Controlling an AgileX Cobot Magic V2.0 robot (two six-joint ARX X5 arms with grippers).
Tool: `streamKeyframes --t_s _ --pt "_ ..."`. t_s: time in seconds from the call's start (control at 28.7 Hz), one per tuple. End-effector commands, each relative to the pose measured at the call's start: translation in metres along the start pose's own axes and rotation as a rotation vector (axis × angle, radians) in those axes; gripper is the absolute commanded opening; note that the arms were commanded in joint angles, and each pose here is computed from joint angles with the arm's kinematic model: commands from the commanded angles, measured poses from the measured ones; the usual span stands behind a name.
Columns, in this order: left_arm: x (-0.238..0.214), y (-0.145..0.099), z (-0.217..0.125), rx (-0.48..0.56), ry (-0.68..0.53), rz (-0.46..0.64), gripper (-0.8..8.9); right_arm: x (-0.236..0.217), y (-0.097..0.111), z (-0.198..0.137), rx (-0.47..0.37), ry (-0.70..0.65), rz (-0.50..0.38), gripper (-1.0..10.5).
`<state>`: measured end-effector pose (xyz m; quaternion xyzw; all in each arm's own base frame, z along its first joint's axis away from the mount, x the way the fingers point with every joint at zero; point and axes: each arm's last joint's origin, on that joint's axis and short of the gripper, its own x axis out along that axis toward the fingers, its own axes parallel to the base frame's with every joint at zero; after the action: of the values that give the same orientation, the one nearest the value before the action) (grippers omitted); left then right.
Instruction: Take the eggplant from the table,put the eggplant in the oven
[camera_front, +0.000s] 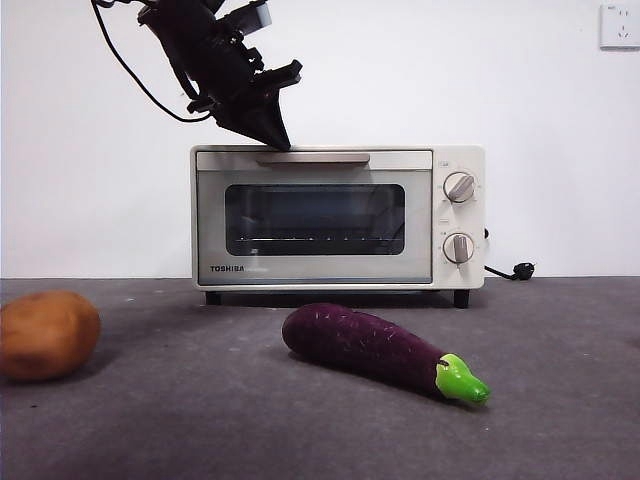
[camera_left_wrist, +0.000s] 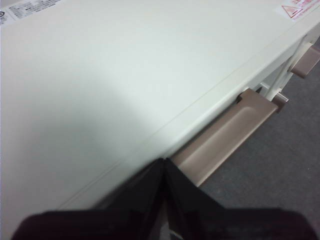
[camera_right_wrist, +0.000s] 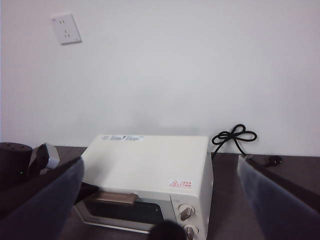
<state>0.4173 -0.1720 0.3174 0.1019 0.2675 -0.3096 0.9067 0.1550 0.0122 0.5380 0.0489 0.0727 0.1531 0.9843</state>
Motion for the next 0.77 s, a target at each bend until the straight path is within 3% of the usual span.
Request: streamKeyframes --t_s 0.03,0.42,0.77 --pt "0.007 -0.001 -0.002 0.025 0.003 -0.005 -0.06 0.001 0.0 0.001 -0.008 -0.002 0.003 6.0" --pt "0.008 -0.002 -0.004 0.036 0.017 -0.015 -0.06 0.001 0.0 0.0 -0.005 0.008 0.02 6.0" --pt "0.027 -0.008 -0.02 0.026 0.112 -0.055 -0.06 0.001 0.001 -0.001 -0.003 0.017 0.023 6.0"
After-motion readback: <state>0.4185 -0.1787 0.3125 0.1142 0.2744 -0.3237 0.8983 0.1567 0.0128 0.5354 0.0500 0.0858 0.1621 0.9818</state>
